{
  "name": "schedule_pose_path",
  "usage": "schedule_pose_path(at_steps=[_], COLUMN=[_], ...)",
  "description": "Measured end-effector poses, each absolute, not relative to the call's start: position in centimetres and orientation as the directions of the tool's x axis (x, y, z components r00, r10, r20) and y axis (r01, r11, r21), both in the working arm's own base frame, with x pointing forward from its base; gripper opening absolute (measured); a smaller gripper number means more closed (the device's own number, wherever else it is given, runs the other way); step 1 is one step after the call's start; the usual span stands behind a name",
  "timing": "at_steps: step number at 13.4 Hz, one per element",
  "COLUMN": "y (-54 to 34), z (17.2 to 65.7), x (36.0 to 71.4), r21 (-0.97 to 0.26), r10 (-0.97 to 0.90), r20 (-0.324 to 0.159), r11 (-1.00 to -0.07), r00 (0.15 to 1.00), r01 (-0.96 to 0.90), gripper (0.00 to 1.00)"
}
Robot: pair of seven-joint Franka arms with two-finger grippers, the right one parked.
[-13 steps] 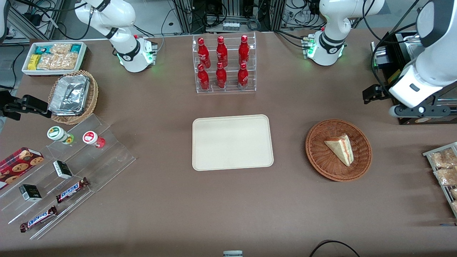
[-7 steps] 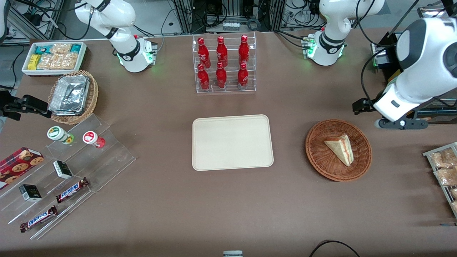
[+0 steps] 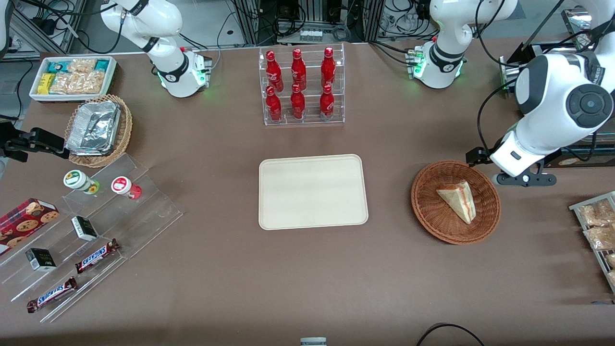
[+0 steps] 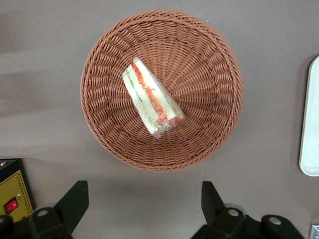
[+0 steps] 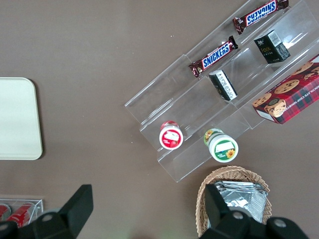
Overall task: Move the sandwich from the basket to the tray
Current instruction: 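Move the left gripper over the wicker basket above the sandwich, then lower the open left gripper around the wrapped sandwich and close it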
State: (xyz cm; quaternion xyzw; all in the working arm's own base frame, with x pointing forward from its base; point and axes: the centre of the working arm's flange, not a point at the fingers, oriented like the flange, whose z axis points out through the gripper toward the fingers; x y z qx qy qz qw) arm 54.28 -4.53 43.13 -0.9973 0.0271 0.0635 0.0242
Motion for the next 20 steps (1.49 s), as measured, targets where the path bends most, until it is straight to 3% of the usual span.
schedule_pose_path(at_steps=[10, 20], y=[-3.7, -4.3], z=[37.9, 33.8], x=[55.0, 54.2], r21=[-0.045, -0.063], r10=[0.034, 0.465], r20=[-0.111, -0.048], r11=[-0.999, -0.885], r00=[0.993, 0.884], r01=[0.029, 0.462], gripper=[1.00, 1.00])
